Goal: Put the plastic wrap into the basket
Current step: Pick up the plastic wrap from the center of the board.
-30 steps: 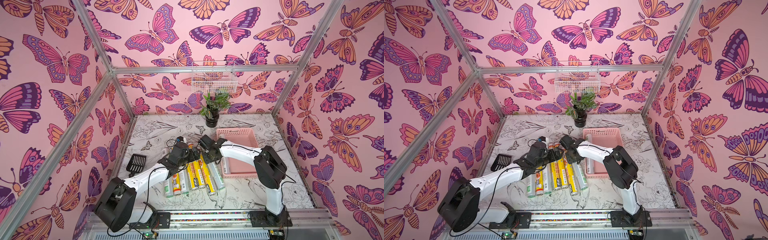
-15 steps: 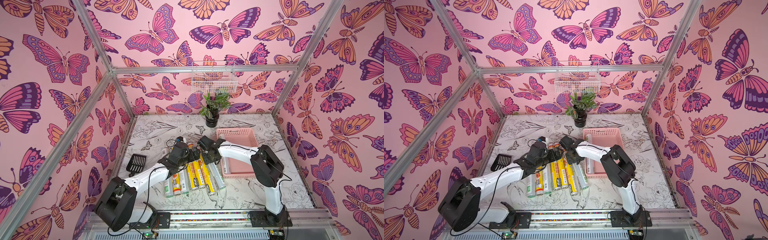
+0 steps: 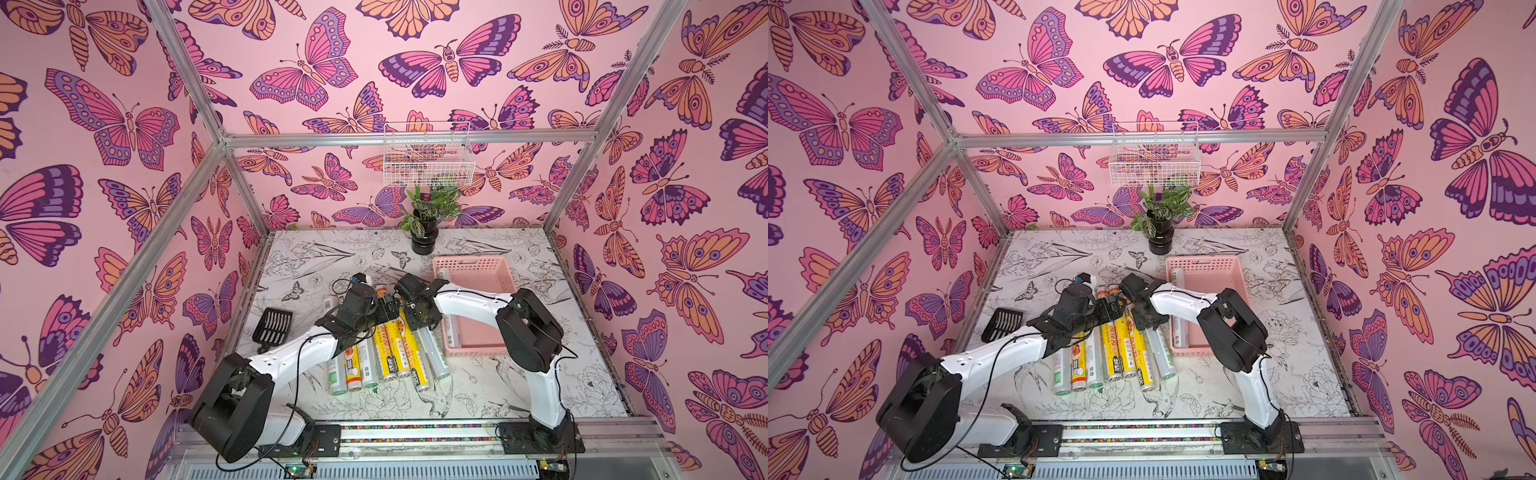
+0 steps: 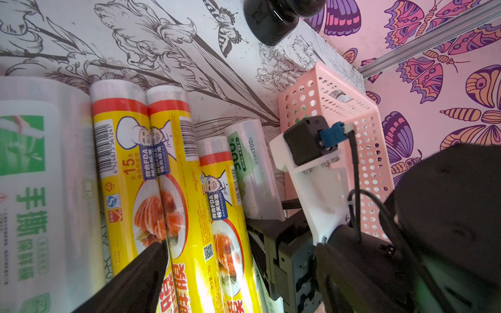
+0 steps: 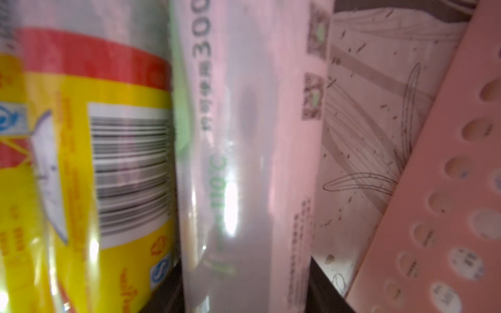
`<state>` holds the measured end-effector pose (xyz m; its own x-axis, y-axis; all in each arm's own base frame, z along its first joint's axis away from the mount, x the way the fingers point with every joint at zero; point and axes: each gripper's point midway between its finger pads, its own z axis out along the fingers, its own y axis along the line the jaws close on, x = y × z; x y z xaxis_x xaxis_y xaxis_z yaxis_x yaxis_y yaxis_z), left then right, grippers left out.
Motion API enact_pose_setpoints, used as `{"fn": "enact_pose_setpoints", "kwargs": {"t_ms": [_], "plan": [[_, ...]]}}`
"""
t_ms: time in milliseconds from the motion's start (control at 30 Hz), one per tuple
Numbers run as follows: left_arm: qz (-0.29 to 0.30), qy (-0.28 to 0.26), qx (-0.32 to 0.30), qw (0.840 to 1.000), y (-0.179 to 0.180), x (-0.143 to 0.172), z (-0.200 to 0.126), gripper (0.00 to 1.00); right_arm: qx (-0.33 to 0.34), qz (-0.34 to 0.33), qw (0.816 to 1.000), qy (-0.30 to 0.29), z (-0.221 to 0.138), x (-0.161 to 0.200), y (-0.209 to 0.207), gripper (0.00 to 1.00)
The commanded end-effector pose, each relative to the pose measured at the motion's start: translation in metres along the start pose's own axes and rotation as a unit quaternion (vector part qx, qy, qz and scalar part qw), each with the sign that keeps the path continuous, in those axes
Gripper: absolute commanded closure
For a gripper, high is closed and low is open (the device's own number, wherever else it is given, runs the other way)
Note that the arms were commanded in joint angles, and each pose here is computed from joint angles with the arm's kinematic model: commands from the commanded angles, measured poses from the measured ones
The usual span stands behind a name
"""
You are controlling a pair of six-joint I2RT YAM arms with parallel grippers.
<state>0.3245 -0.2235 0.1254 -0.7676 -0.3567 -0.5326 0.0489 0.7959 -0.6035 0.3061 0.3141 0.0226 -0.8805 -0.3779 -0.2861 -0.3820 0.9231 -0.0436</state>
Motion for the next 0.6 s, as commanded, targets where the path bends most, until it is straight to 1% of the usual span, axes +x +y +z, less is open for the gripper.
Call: {"fn": "enact_pose_setpoints", "kwargs": {"t_ms": [0,100,333,500,533,567], "plan": [[0.002,0.001,0.002,1.000,-0.002,-0.002,0.000,0.09,-0.006,0.021,0.999,-0.046,-0.039,-0.017,-0.006,0.66],[0.009,0.002,0.015,1.000,-0.010,-0.005,-0.001,0.08,-0.021,0.028,0.997,-0.073,-0.062,-0.024,-0.006,0.70],[0.020,-0.007,0.058,0.998,-0.039,-0.021,-0.009,0.08,-0.055,0.050,0.988,-0.138,-0.117,-0.039,-0.015,0.74],[0.040,-0.005,0.101,0.994,-0.065,-0.030,-0.013,0.08,-0.070,0.091,0.977,-0.181,-0.149,-0.046,-0.045,0.75],[0.044,-0.002,0.113,0.993,-0.071,-0.031,-0.013,0.08,-0.071,0.101,0.975,-0.185,-0.150,-0.047,-0.052,0.76],[0.047,0.005,0.126,0.991,-0.078,-0.030,-0.012,0.08,-0.081,0.112,0.969,-0.203,-0.164,-0.049,-0.061,0.76]]}}
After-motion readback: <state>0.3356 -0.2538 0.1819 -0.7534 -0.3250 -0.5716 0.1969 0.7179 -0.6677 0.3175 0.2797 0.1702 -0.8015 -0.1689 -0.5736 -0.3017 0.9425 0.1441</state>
